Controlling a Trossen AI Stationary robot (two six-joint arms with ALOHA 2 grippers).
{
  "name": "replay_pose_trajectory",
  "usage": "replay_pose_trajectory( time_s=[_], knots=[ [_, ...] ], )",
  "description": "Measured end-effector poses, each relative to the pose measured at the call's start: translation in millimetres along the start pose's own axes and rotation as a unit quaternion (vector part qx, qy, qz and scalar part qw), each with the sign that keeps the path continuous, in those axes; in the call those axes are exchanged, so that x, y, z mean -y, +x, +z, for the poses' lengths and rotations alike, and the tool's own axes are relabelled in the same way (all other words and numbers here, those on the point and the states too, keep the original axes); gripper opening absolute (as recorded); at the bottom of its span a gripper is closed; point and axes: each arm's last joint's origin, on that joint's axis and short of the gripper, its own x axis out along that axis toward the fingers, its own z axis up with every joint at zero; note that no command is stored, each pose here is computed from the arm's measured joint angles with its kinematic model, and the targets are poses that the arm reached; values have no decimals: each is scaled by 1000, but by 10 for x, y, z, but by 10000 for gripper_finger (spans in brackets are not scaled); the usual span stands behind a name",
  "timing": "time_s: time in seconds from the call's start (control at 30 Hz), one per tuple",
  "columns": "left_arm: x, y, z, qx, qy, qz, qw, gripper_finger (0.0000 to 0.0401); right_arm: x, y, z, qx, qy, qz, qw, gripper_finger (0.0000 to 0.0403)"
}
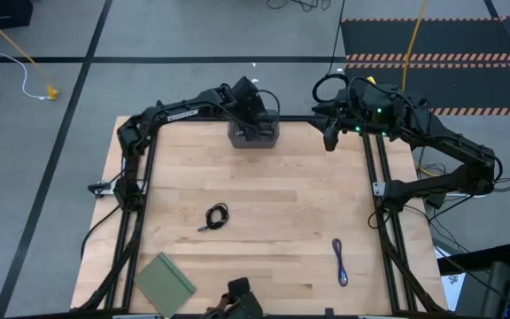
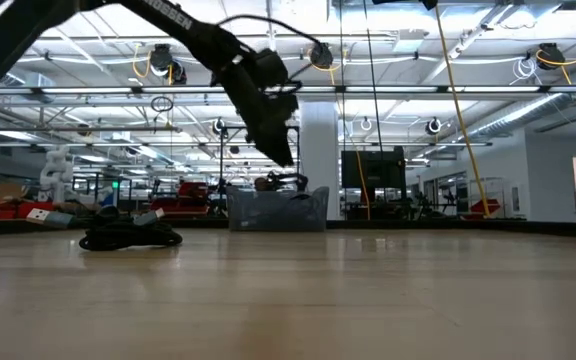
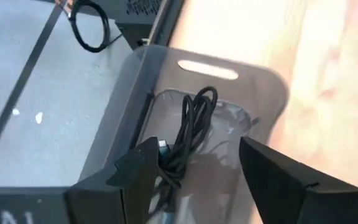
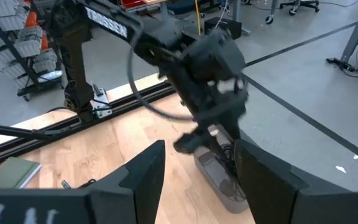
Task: Pick and place USB-C Cables
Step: Put the black USB cable into the black bin
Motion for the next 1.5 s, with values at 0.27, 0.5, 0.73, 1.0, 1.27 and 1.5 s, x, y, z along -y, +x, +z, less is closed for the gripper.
replay_pose_trajectory(
  time_s=[0.27, 0.5, 0.73, 1.0, 1.27, 1.5],
  knots=[
    [138, -758, 107, 30, -94, -37, 994, 232, 10, -3, -59, -31, -4, -5, 1000, 187],
    [481, -1457, 62, 19, -79, -66, 995, 232, 18, -6, -101, -52, 5, -9, 999, 187],
    [824, -2227, 6, 88, -61, -71, 992, 232, 17, -22, -94, -49, -22, -6, 999, 187],
    [1057, -2891, -158, 164, -91, -44, 981, 225, -4, -111, -86, -43, -58, 42, 996, 184],
    [1166, -3344, -349, 223, -88, -73, 968, 128, -22, -261, -73, -27, -68, 87, 994, 132],
    [1164, -3663, -537, 262, -109, -92, 954, 34, -15, -373, -71, -15, -75, 92, 993, 79]
  ],
)
